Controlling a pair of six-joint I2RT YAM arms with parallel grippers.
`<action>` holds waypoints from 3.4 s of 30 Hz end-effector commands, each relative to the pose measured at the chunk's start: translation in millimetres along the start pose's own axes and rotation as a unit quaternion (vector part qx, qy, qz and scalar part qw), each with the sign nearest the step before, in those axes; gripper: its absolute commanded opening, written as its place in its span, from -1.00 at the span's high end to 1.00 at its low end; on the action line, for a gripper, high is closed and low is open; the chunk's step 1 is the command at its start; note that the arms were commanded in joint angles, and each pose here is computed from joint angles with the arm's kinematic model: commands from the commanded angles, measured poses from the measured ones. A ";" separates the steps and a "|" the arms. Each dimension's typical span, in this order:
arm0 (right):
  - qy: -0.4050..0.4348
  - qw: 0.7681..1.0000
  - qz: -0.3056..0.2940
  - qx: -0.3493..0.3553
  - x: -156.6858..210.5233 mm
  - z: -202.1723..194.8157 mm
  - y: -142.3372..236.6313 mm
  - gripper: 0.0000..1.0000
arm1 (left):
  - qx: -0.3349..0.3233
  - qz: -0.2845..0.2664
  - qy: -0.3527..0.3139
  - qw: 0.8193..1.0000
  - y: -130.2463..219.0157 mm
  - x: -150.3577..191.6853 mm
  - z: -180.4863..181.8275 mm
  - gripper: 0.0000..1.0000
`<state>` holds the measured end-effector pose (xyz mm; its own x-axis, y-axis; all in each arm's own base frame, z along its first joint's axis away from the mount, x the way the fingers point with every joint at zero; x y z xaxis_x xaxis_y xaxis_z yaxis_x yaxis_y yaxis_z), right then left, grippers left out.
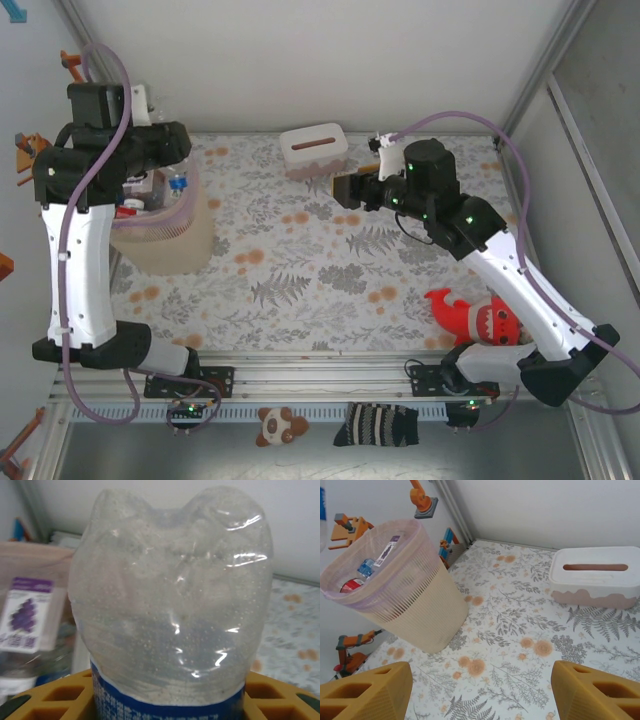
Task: Put the plastic bottles in the bin
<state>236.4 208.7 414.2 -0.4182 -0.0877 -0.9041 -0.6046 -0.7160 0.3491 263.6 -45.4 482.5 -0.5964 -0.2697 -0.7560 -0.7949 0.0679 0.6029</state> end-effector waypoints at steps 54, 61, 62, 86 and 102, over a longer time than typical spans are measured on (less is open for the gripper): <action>0.040 0.994 0.000 0.101 -2.6 -19.9 31.8 -0.44 | 0.159 0.088 -0.057 0.982 -60.9 10.0 -28.4 -0.40; 0.041 0.972 0.042 0.227 23.9 -64.0 42.0 -0.50 | 0.233 0.046 -0.071 0.969 -84.0 61.1 -50.4 -0.53; 0.037 0.967 0.049 0.248 29.6 -72.6 43.0 -0.52 | 0.232 0.040 -0.074 0.969 -88.6 69.7 -49.2 -0.57; -0.027 0.819 0.106 0.563 203.2 -191.2 66.2 -0.95 | -0.146 -0.004 0.008 0.989 -113.2 257.1 82.0 -0.90; -0.007 0.820 0.050 0.569 252.0 -216.8 59.1 -0.98 | -0.223 -0.086 -0.058 0.969 -139.3 233.9 128.6 -0.94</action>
<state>233.9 -0.4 148.5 -0.6010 -0.1055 -0.7922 -0.7589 0.3863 0.5243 206.4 -1.2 185.0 -0.5373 -0.2006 -0.8192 -0.7308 -0.3741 0.5710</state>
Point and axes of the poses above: each hand's point on the last joint's axis, 136 mm out from that joint toward the fingers, its own y axis back along the fingers, its own z axis along the line the jaws close on, x = y × z, the point moved 8 cm from there along y, back along the fingers, and after that the axes turned 7 degrees about y, right-handed, at the moved point
